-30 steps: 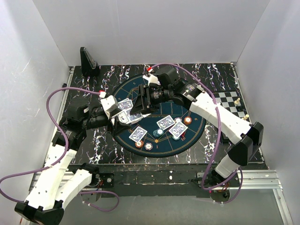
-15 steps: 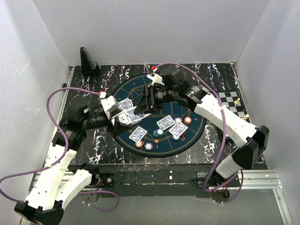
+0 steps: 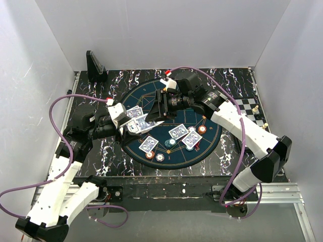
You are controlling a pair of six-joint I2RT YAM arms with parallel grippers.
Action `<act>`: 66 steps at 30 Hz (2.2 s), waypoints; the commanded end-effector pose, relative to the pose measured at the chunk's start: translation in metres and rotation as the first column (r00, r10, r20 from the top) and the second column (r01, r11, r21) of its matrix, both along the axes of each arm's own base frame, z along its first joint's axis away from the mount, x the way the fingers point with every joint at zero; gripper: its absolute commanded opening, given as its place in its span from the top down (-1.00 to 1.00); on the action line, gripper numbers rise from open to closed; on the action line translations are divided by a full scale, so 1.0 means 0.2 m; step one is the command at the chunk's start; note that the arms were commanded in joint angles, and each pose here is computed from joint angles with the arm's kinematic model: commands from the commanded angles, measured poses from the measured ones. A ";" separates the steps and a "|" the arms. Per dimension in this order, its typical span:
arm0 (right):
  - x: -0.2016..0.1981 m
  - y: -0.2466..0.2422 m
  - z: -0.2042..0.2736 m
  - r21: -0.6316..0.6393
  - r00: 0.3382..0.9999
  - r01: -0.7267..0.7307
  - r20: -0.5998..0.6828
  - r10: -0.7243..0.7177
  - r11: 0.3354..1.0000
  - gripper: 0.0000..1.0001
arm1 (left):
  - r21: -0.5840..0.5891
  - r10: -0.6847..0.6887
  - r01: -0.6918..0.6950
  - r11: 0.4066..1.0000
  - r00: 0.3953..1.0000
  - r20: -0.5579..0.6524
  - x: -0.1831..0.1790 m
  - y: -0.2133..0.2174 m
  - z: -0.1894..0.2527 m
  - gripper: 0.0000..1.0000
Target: Distribute texas hold em gaming equipment
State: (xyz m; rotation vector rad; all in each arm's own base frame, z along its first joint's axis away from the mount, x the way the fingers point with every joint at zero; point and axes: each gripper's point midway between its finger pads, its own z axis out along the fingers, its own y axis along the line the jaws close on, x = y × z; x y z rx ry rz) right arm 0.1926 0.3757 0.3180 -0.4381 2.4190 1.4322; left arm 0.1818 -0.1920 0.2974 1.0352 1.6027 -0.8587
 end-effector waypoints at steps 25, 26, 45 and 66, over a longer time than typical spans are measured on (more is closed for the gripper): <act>-0.07 0.03 0.05 0.051 0.999 -0.042 -0.012 0.043 0.998 -0.24 | -0.034 -0.016 0.018 0.999 0.996 0.083 -0.01 -0.01 0.14 1.00; -0.06 0.02 0.05 0.052 0.999 -0.036 -0.011 0.036 0.998 -0.22 | -0.033 -0.017 0.020 0.999 0.997 0.079 -0.01 -0.01 0.14 1.00; -0.01 -0.10 0.06 0.034 1.000 0.021 0.015 -0.022 0.999 -0.01 | -0.035 -0.017 0.020 0.999 0.997 0.081 -0.02 -0.01 0.14 1.00; 0.07 -0.19 0.18 -0.015 0.987 0.076 0.146 -0.073 0.997 0.22 | -0.035 -0.013 0.016 0.999 0.997 0.080 -0.03 0.00 0.13 1.00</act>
